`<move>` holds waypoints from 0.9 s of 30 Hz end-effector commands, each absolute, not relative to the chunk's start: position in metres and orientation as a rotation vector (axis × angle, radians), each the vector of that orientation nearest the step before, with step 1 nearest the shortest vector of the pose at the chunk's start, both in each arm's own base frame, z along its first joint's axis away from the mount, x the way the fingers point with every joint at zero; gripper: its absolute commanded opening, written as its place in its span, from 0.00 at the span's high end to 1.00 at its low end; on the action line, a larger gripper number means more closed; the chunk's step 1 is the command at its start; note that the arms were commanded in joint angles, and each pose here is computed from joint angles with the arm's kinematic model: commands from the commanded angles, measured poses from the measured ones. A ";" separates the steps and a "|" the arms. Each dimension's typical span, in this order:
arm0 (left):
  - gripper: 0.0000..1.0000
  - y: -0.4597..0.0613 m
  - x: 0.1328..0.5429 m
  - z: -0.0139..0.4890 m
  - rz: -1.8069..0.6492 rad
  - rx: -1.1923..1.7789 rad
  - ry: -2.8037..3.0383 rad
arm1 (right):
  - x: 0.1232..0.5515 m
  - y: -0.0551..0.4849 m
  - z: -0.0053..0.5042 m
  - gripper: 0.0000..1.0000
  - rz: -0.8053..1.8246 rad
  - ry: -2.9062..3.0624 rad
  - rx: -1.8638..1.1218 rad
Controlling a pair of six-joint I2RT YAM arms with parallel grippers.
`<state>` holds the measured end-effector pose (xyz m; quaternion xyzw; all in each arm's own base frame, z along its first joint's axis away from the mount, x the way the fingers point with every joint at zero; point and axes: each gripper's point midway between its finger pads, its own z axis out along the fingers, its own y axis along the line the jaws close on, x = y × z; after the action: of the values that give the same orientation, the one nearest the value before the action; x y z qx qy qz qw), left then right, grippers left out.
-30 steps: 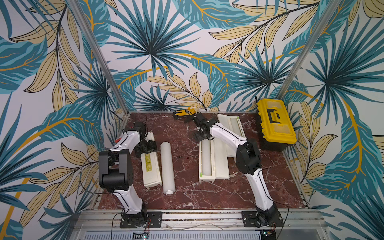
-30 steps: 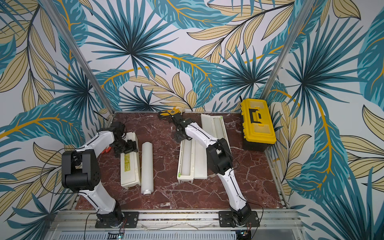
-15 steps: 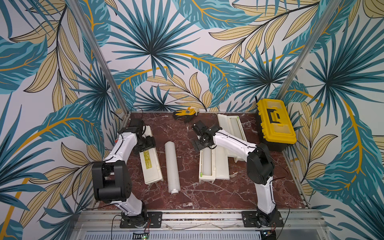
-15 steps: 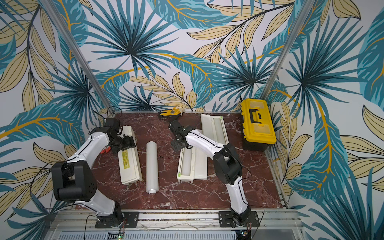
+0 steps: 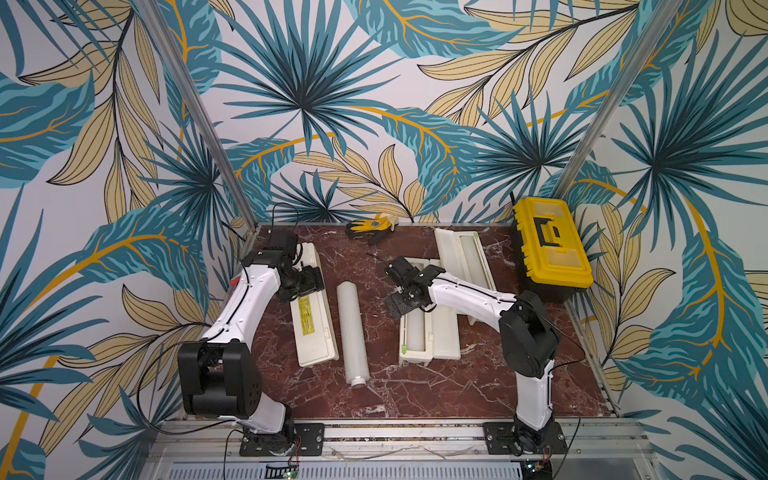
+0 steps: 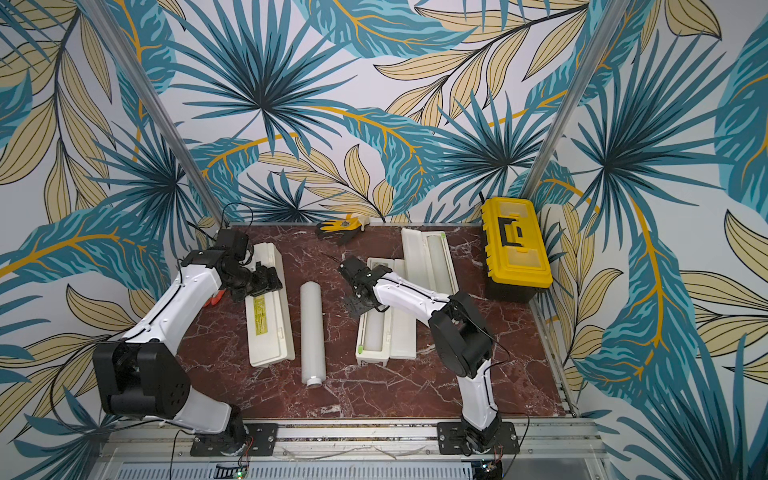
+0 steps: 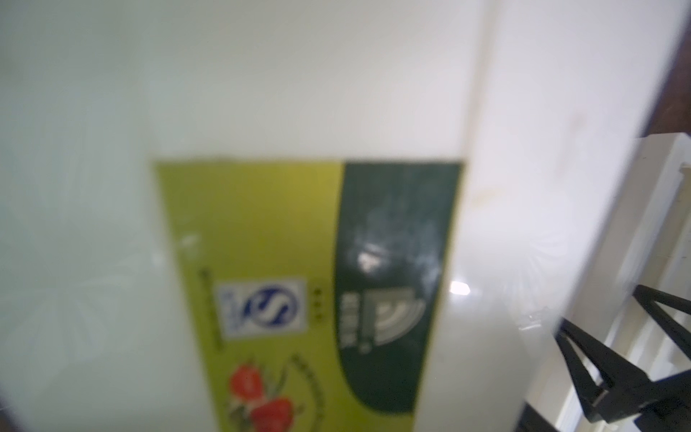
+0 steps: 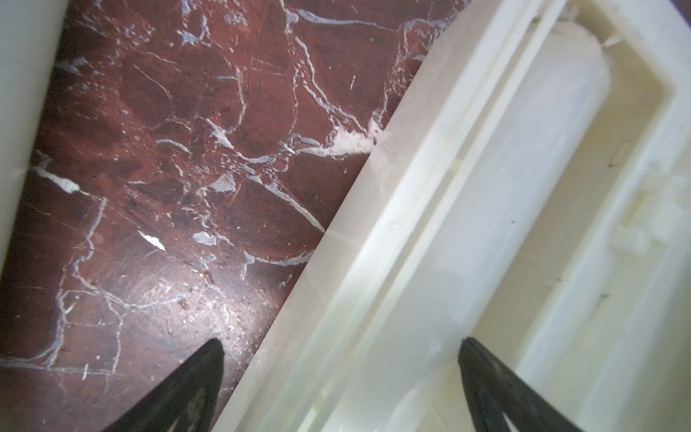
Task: Put plastic wrap rolls into dispensers
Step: Adjust the plastic wrap cutting box at the center of the board.
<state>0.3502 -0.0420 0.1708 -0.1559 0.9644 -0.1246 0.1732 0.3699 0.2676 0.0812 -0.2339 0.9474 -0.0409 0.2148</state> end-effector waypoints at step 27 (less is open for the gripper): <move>0.37 -0.117 0.389 0.249 -0.640 -0.298 2.585 | 0.311 0.259 0.076 0.01 -0.125 2.597 -0.674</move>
<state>0.3778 -0.1015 0.2223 -0.1187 0.9506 -0.2050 0.2005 0.3286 0.2922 0.0928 -0.2623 0.9276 -0.0068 0.2659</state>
